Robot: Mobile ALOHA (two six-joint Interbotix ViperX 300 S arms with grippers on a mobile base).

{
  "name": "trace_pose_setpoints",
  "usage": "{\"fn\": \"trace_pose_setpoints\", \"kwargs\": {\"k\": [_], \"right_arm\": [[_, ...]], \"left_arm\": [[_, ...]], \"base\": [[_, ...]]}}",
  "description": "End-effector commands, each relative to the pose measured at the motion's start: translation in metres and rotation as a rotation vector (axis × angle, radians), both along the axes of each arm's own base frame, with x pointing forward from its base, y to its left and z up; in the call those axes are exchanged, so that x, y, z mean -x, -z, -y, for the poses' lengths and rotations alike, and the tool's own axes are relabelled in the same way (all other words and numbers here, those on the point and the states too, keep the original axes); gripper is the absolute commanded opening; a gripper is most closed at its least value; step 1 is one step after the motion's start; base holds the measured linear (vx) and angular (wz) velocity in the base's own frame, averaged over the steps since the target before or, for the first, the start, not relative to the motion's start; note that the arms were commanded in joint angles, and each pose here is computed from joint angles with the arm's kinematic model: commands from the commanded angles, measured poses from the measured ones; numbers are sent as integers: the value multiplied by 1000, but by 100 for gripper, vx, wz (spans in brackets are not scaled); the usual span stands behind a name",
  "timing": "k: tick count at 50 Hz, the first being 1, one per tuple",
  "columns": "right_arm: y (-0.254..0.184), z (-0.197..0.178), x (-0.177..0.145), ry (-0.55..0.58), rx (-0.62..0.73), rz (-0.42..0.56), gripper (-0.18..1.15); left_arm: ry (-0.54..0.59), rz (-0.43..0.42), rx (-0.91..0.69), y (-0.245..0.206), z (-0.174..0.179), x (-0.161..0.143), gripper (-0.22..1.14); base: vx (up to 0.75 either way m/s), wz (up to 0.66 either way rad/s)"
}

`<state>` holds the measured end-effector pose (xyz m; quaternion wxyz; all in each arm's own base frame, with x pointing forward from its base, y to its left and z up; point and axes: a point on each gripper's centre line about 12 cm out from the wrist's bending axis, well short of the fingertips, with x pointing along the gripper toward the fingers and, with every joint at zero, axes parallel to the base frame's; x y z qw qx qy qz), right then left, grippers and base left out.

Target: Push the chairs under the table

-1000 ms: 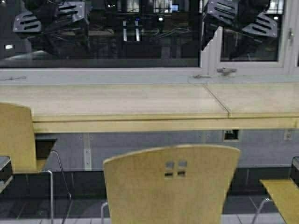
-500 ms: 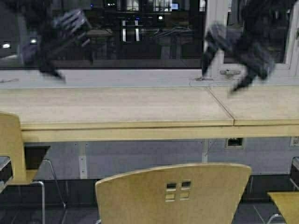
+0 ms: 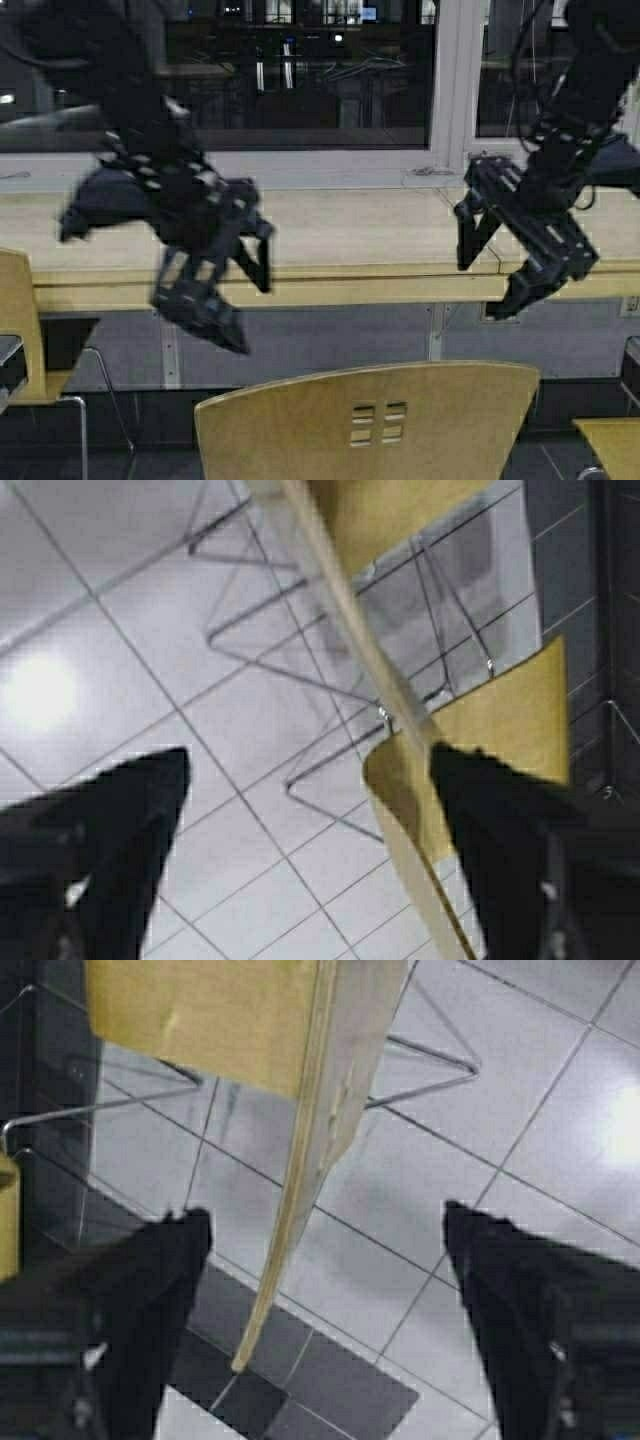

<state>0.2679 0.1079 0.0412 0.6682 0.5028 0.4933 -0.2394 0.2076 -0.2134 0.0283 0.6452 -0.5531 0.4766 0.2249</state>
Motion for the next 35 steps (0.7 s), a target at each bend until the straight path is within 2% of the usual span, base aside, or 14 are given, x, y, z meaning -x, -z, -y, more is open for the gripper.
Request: {"fn": "trace_pose_setpoints", "kwargs": {"k": [1,15,35], "right_arm": [[6,-5,-16,34,1,20,100],[12,-10,-37,52,5,49,100],[50,-16,-56,59,37,2,100]], "left_arm": [[-83,32,11,6,13,-6,102],[-133,101,-23,12,10,-17,102],[-200,65,-54,54,21,-36,102]], "base": [[-1,0],[-1,1],[-1,1]]}}
